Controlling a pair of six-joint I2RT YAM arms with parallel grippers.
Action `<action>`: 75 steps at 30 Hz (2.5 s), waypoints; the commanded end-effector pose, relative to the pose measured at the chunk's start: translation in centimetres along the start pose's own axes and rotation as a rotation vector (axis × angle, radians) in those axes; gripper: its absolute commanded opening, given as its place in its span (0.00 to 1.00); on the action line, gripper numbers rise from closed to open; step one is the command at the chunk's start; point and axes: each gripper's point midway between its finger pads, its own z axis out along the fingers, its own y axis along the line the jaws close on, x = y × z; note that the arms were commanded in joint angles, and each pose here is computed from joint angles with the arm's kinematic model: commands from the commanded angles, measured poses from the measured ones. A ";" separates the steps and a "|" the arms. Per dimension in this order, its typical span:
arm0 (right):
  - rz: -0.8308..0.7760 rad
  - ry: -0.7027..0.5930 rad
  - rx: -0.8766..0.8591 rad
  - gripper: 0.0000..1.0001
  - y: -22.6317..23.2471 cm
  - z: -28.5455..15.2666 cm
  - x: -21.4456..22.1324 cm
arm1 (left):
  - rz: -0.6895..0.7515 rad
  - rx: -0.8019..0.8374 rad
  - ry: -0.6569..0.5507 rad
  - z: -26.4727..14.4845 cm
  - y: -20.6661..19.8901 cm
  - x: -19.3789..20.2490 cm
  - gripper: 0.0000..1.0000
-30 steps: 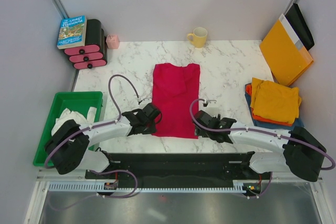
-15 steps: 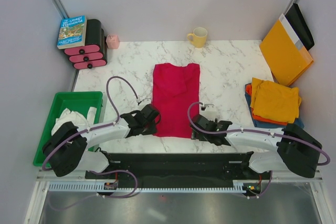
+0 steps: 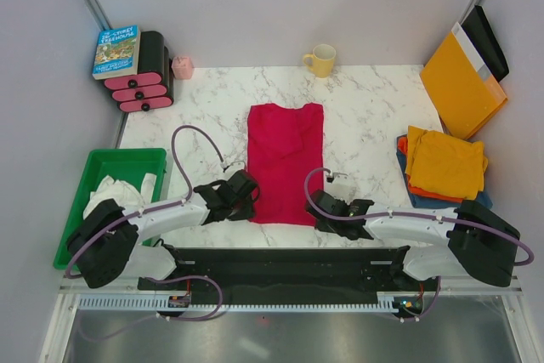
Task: Fold and stack the t-shirts
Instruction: Grab one side of the 2/3 rectangular tshirt with both arms
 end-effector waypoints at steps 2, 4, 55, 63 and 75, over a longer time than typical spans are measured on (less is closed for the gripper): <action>-0.029 0.081 0.089 0.04 -2.6 0.3 2.6 | 0.025 -0.090 0.093 -0.7 2.7 3.0 0.47; -0.033 0.083 0.093 0.04 -2.7 0.3 2.6 | 0.019 -0.069 0.063 -1.2 2.2 2.3 0.52; -0.071 0.090 0.102 0.05 -2.0 0.5 2.3 | -0.006 -0.008 0.083 -1.3 0.7 2.8 0.40; -0.064 0.081 0.093 0.05 -2.3 0.2 2.3 | 0.006 -0.051 0.090 -0.7 1.4 3.1 0.41; -0.089 0.070 0.088 0.06 -2.0 0.0 1.8 | 0.037 -0.032 0.032 -1.1 0.0 0.9 0.49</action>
